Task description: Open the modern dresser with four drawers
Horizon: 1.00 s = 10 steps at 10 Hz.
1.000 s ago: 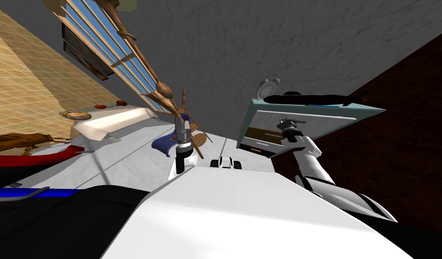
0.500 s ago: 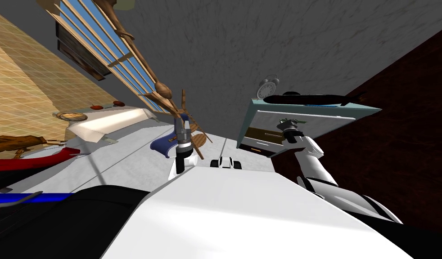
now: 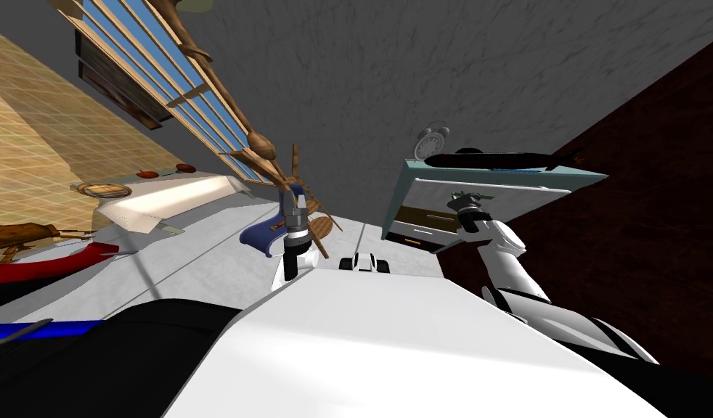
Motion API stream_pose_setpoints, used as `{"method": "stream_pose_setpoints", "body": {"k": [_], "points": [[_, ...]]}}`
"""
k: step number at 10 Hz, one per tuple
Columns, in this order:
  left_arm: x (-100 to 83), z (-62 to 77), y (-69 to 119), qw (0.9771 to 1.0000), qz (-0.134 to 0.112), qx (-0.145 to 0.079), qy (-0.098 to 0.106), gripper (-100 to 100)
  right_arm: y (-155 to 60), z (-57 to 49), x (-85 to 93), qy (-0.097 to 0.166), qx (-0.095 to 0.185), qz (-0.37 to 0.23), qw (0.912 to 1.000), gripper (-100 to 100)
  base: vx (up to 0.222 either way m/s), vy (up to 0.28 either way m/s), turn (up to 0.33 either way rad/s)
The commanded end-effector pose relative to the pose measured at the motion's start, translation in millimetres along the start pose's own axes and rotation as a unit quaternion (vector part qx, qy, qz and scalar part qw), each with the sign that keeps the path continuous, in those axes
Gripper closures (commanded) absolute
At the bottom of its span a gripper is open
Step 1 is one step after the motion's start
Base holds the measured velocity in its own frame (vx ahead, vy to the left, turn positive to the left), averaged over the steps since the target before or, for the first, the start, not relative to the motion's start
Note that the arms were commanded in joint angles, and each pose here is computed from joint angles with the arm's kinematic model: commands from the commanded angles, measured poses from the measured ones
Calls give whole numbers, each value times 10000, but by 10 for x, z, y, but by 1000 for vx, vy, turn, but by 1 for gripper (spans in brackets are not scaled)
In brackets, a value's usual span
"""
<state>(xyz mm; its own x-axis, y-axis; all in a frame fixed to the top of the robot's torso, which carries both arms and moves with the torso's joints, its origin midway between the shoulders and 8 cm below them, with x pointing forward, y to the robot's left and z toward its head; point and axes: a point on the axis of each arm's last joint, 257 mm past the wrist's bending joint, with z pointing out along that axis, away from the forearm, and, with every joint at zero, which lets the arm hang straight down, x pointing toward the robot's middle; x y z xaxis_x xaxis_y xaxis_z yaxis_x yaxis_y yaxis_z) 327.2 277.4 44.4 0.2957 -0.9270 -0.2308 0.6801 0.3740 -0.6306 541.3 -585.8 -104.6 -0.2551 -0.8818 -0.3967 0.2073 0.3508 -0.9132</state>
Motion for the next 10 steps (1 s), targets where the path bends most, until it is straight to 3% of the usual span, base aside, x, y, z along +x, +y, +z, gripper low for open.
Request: {"method": "stream_pose_setpoints", "body": {"k": [1, 4, 7, 9, 10], "points": [[0, 1, 0, 10000, 0, 2, 1, 0, -118, 38, -74, -98, 196, 990, 9948, 100, -153, -161, 312], [0, 0, 0, 10000, 0, 0, 0, 0, -134, 37, -73, -119, 218, 1862, 9822, 100, -30, -13, 4], [0, 0, 0, 10000, 0, 0, 0, 0, -150, 37, -70, -141, 238, 2706, 9623, 100, 11, 10, -7], [0, 0, 0, 10000, 0, 0, 0, 0, -150, 37, -70, -148, 234, 2979, 9542, 100, 0, 0, 0], [0, 0, 0, 10000, 0, 0, 0, 0, -156, -8, -6, -85, 196, 2340, 9720, 100, -15, 36, -24]]}}
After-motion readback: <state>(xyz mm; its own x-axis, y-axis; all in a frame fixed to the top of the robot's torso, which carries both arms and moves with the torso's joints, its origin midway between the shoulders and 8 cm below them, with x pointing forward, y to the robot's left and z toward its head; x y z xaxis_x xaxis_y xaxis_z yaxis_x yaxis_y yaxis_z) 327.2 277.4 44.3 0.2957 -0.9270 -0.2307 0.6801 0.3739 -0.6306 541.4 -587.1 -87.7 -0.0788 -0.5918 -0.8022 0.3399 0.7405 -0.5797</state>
